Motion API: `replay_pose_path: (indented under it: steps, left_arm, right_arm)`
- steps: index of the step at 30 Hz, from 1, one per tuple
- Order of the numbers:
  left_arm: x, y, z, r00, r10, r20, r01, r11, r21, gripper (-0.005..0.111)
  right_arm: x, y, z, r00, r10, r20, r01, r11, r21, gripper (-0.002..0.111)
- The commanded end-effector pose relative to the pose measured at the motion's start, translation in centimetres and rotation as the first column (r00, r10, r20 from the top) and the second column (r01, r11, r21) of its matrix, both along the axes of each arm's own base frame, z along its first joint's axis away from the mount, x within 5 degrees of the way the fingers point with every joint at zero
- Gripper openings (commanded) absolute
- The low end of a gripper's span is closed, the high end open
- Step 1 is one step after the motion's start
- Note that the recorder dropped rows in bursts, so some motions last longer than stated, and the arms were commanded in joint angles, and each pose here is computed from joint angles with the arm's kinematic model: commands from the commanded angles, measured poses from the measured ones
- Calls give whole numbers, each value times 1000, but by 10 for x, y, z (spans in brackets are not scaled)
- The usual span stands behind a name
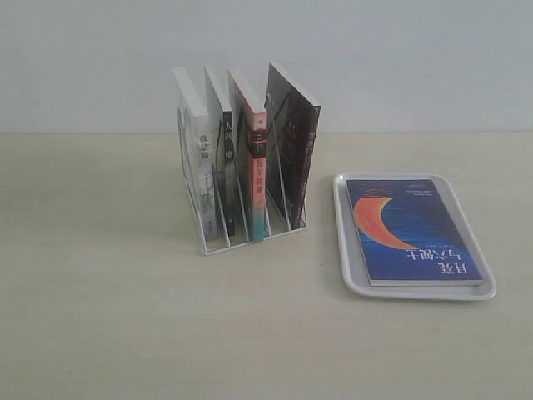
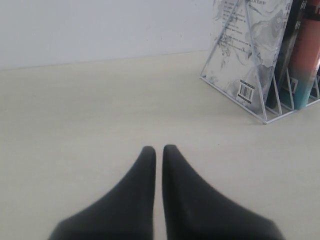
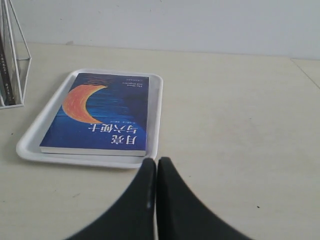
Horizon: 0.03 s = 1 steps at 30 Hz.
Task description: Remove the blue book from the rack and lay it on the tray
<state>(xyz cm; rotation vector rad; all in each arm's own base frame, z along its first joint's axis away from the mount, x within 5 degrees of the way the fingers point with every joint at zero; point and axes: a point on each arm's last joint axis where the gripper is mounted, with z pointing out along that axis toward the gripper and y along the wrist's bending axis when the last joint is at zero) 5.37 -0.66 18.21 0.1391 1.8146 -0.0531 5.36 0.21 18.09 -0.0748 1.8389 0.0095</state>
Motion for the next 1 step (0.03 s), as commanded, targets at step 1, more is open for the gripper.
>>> replay_pose_path:
  steps: [1]
  left_arm:
    - [0, 0, 3, 1000, 2, 21, -2, 1000, -8, 5]
  right_arm:
    - [0, 0, 1, 1000, -6, 10, 6, 1000, -2, 0]
